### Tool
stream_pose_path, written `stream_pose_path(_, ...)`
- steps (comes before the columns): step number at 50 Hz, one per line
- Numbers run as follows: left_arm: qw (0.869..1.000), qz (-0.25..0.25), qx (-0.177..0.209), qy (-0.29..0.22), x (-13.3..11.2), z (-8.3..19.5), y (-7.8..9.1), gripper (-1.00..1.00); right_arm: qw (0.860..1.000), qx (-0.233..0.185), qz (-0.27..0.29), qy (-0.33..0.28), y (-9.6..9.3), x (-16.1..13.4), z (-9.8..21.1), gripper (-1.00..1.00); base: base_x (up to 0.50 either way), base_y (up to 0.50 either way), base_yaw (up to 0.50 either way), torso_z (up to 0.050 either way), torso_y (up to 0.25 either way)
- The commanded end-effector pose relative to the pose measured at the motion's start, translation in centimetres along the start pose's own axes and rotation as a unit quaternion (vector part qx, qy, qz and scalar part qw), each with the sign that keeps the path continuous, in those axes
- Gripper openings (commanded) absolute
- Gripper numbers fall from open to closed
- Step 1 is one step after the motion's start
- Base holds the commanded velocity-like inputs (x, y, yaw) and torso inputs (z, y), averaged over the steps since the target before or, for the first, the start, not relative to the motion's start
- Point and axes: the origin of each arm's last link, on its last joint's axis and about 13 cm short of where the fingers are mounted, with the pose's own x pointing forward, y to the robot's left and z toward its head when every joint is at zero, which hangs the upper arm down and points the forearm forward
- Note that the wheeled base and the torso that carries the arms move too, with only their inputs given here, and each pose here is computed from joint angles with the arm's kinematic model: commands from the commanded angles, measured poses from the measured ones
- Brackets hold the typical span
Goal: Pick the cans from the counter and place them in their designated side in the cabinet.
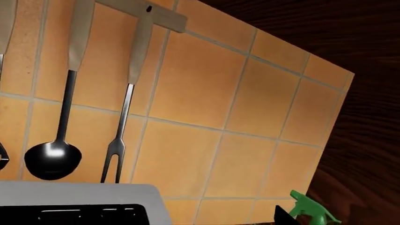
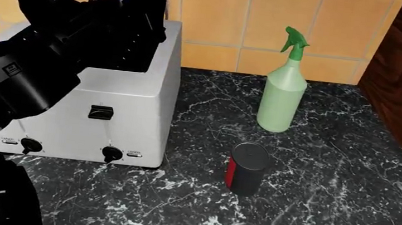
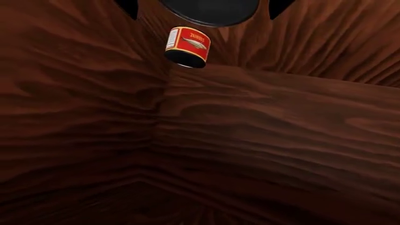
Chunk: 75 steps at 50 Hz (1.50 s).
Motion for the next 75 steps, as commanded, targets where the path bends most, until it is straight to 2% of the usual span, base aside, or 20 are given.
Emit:
stream_pose_path(1,1.000,-0.001,-0.001,0.000,-0.1,0.0,0.0,1.00,1.000,-0.005,-0.006,-0.026,-0.1,0.2,0.3,1.00,0.00,0.00,0.00,0.000,0.000)
stream_pose_path(20,1.000,-0.003,-0.001,0.007,0.0,-0.6,0.2,1.00,0.999,-0.012,-0.013,-0.027,-0.1,0.2,0.3,1.00,-0.46,0.00,0.00,0.000,0.000)
stream_pose_path(31,0.999,-0.003,0.006,0.032,1.9,-2.7,0.4,1.00,0.998,-0.042,0.035,-0.008,-0.3,0.0,0.3,1.00,-0.50,0.00,0.00,0.000,0.000)
stream_pose_path(42,0.998,0.005,0.012,0.059,3.7,-4.9,0.9,1.00,0.996,-0.033,0.072,-0.029,-0.3,0.2,0.4,1.00,-0.22,0.00,0.00,0.000,0.000)
stream_pose_path(43,0.998,0.007,0.015,0.064,4.1,-5.3,1.0,1.00,0.996,-0.036,0.075,-0.024,-0.6,1.1,-0.3,1.00,0.00,0.00,0.00,0.000,0.000)
stream_pose_path(44,0.998,0.009,0.017,0.068,4.3,-5.6,1.1,1.00,0.997,-0.022,0.069,-0.033,-0.7,2.3,-1.4,1.00,0.00,0.00,0.00,0.000,0.000)
stream_pose_path(46,0.997,0.017,0.022,0.074,5.2,-6.6,1.2,1.00,0.997,-0.026,0.070,-0.025,-1.7,3.0,-2.4,1.00,0.00,0.00,0.00,0.000,0.000)
stream_pose_path(48,0.996,0.024,0.026,0.084,6.1,-7.7,1.4,1.00,0.995,-0.022,0.087,0.036,-1.7,3.4,-6.4,1.00,0.00,0.00,0.00,0.000,0.000)
stream_pose_path(49,0.995,0.026,0.028,0.088,6.5,-8.2,1.4,1.00,0.995,-0.020,0.087,0.046,-1.7,3.0,-7.9,1.00,0.00,0.00,0.00,0.000,0.000)
stream_pose_path(52,0.995,0.028,0.028,0.093,7.3,-9.0,1.3,1.00,0.997,-0.014,0.071,-0.008,-2.0,0.3,-9.7,1.00,0.00,0.00,0.00,0.000,0.000)
stream_pose_path(62,0.995,0.031,0.017,0.093,7.8,-9.2,1.3,1.00,0.996,0.008,0.088,0.005,-0.2,-4.5,-17.1,1.00,0.00,0.00,0.00,0.000,0.000)
stream_pose_path(75,0.997,0.032,0.004,0.074,7.6,-8.5,1.8,1.00,0.990,0.063,0.110,0.060,1.7,-4.7,-23.3,1.00,0.00,0.00,0.00,0.000,0.000)
